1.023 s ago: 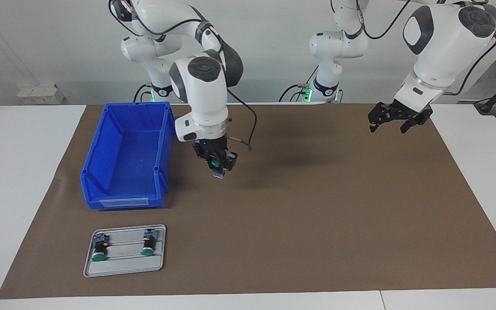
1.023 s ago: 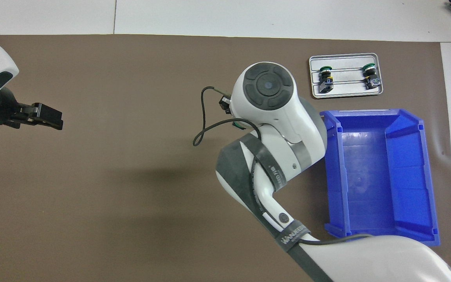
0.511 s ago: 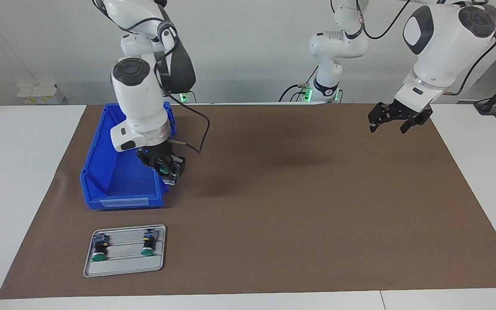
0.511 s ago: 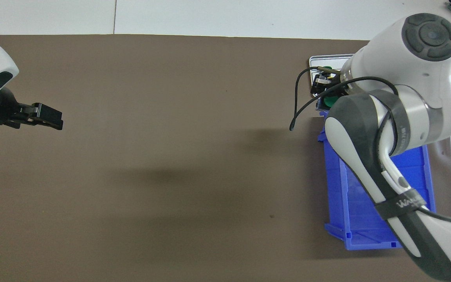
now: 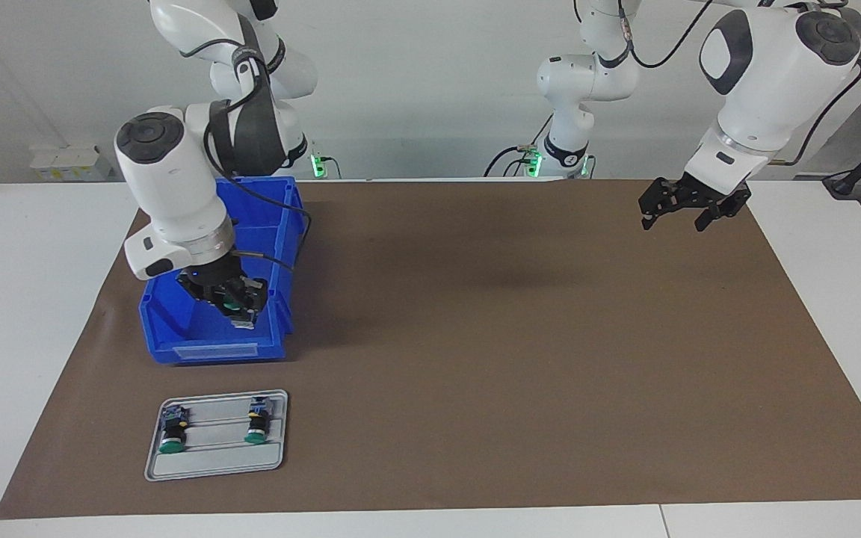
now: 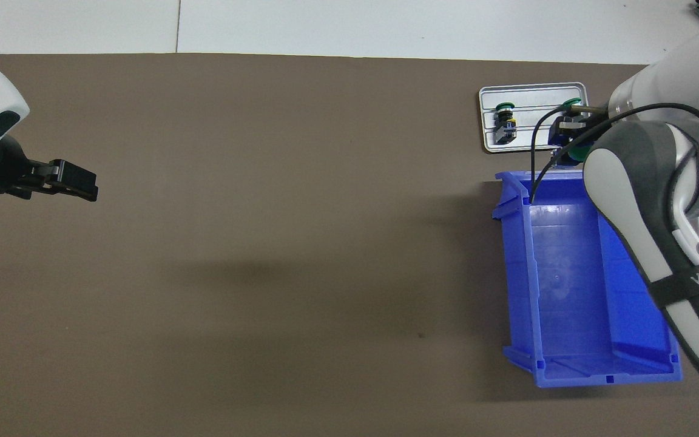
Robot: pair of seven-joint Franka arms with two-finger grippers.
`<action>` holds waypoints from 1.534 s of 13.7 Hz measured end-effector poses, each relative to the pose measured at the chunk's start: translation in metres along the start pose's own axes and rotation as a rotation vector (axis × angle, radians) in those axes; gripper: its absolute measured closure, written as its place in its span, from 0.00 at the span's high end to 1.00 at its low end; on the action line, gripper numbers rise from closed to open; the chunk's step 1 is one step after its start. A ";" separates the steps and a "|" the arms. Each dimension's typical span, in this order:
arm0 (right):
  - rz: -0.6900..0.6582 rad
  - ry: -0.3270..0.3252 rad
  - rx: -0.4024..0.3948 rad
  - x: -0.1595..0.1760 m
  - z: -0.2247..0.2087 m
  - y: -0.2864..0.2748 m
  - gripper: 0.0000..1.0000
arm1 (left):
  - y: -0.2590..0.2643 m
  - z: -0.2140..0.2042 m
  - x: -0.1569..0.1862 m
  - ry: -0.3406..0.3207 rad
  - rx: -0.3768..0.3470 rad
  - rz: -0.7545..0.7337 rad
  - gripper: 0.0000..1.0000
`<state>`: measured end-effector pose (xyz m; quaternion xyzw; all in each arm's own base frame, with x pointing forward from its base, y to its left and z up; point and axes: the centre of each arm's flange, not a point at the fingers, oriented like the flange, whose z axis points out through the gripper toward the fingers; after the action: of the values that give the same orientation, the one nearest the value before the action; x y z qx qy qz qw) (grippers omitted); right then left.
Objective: Place and press button with both arms
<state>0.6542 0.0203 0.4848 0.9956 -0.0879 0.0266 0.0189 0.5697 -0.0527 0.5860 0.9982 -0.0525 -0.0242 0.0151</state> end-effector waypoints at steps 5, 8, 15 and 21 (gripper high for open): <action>-0.071 -0.070 0.003 -0.013 0.037 0.030 0.34 | 0.000 0.000 0.000 0.000 0.000 0.000 1.00; -0.112 -0.069 0.024 -0.018 0.060 0.052 0.34 | 0.000 0.000 0.000 0.000 0.000 0.000 1.00; -0.120 -0.037 0.034 -0.041 0.125 0.050 0.34 | 0.000 0.000 0.000 0.000 0.000 0.000 1.00; -0.119 -0.028 0.037 -0.048 0.139 0.048 0.42 | 0.000 0.000 0.000 0.000 0.000 0.000 1.00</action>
<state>0.6057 -0.0246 0.3449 0.9995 -0.0281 0.0133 0.0009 0.5696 -0.0526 0.5859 0.9982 -0.0524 -0.0242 0.0151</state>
